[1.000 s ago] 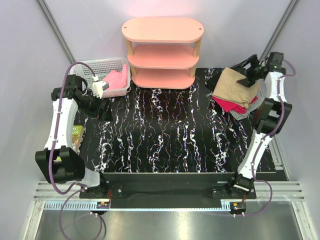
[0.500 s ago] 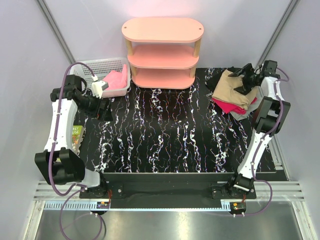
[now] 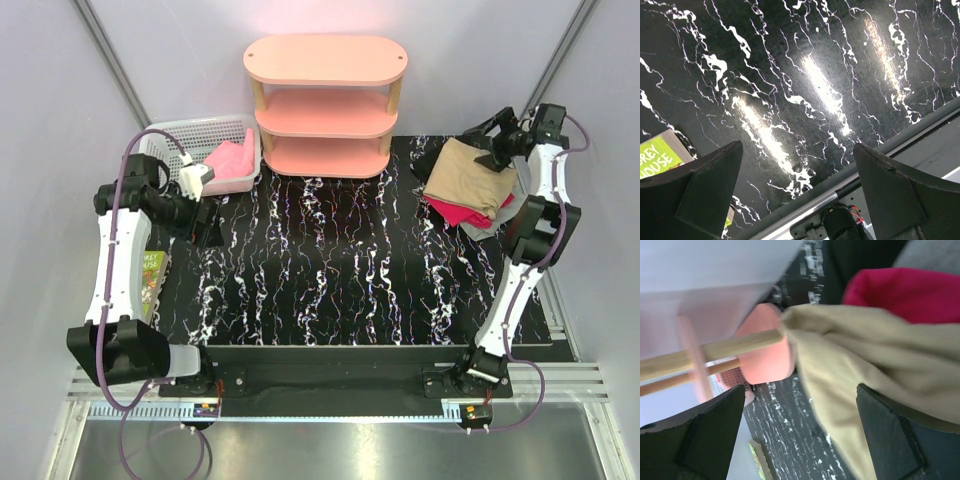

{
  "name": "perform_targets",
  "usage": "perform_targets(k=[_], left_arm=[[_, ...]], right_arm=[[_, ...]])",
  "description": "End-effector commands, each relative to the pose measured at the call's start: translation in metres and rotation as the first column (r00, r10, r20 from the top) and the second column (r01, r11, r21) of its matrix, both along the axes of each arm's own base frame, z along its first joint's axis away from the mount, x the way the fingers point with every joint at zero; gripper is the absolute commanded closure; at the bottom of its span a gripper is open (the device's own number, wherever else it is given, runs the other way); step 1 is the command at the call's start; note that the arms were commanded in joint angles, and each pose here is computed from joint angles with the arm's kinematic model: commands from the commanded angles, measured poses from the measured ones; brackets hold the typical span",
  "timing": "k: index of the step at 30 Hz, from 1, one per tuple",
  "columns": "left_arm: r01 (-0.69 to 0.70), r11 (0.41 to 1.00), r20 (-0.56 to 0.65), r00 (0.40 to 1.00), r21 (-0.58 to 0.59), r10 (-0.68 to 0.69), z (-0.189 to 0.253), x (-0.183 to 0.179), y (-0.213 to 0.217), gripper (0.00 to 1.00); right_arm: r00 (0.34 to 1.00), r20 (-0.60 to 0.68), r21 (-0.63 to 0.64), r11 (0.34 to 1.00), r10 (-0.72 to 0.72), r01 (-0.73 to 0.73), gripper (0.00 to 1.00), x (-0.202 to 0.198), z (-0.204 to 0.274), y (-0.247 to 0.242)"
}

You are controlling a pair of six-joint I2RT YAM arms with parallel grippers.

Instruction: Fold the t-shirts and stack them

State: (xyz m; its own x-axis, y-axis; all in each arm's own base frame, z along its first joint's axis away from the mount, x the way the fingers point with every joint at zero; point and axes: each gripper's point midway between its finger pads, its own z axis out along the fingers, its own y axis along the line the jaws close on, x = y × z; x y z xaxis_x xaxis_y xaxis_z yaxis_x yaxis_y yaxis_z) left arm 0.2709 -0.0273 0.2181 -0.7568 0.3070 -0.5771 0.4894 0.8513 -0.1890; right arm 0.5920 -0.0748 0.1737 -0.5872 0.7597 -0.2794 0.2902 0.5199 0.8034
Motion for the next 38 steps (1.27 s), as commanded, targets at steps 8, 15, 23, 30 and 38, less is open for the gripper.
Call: perform_targets(k=[8,15,23,30,38], left_arm=[[-0.032,0.999,0.076,0.997,-0.014,0.033,0.027,-0.007,-0.002,0.01],[-0.092,0.995,0.171,0.981,-0.029,0.096,0.057,0.001,-0.001,0.01],[-0.139,0.986,0.194,0.969,-0.09,0.155,0.064,0.011,-0.005,0.01],[-0.162,0.98,0.194,0.964,-0.117,0.183,0.061,0.014,-0.007,0.01],[-0.192,0.975,0.243,0.946,-0.109,0.213,0.069,0.019,-0.002,0.01]], right_arm=[[0.999,-0.011,-0.053,0.998,0.037,-0.037,0.0,0.007,-0.003,0.004],[0.966,0.182,-0.304,0.945,0.184,-0.123,0.0,-0.042,0.137,0.079],[0.869,0.196,-0.532,0.794,0.455,-0.295,0.0,-0.179,0.162,0.214],[0.858,0.169,-0.563,0.762,0.486,-0.321,0.0,-0.229,0.132,0.224],[0.863,0.154,-0.568,0.758,0.481,-0.321,0.0,-0.226,0.13,0.223]])
